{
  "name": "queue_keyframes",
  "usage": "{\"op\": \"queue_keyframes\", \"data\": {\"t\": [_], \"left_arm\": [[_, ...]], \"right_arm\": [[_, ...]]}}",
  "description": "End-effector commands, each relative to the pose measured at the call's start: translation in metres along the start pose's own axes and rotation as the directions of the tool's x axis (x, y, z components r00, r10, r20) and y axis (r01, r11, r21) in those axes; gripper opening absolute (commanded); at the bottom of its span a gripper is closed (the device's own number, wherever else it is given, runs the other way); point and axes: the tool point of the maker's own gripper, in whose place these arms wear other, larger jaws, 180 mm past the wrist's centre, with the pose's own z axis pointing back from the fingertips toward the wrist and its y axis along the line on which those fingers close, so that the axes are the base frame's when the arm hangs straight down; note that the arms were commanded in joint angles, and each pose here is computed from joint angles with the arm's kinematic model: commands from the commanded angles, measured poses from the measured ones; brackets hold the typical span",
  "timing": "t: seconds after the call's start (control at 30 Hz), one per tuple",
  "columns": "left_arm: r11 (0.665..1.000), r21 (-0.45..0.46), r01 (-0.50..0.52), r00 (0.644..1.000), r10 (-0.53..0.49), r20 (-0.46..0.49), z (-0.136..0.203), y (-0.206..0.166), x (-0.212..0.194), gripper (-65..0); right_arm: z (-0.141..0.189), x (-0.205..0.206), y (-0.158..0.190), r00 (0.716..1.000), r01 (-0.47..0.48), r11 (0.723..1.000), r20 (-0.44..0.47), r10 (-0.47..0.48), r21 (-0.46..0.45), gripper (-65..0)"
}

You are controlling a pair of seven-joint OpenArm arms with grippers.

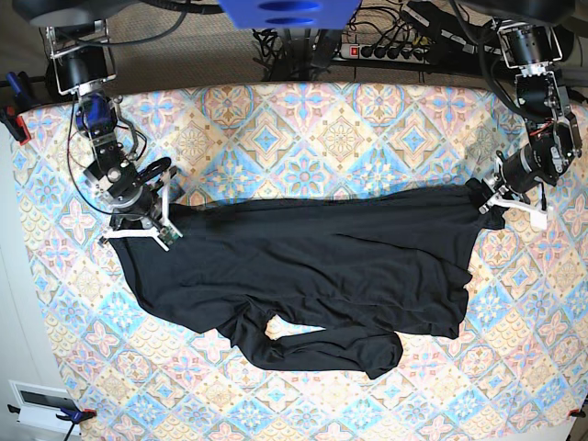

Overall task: Layout the t-shirt on the table in an organized manner, then fold the t-shirt properly
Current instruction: 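Regrasp the shirt shoulder with the right gripper and pull it outward, then hold both shoulders and stretch the shirt taut between the grippers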

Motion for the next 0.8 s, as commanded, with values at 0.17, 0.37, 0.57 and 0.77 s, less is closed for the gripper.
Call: {"op": "queue_keyframes", "data": {"t": [0.17,0.37,0.57,0.77], "left_arm": [[0.999,-0.035,-0.009,0.998,0.011,0.058,-0.001,-0.011,0.011,-65.0],[0.998,-0.062,-0.006,0.992,0.014,0.127,-0.002,-0.024,0.030,-65.0],[0.996,-0.087,-0.032,0.987,0.045,0.152,-0.008,-0.032,0.050,-65.0],[0.991,-0.081,-0.109,0.983,0.120,0.136,-0.024,-0.023,0.063,-65.0]], "right_arm": [[-0.007,0.016,-0.023,0.999,-0.017,0.999,0.028,0.019,-0.041,-65.0],[-0.014,0.019,-0.032,1.000,-0.019,0.999,0.017,0.020,-0.047,-65.0],[-0.018,0.017,-0.040,1.000,-0.010,0.998,0.004,0.010,-0.054,-65.0],[-0.020,0.017,-0.043,1.000,-0.006,0.998,-0.002,0.006,-0.059,-65.0]]}}
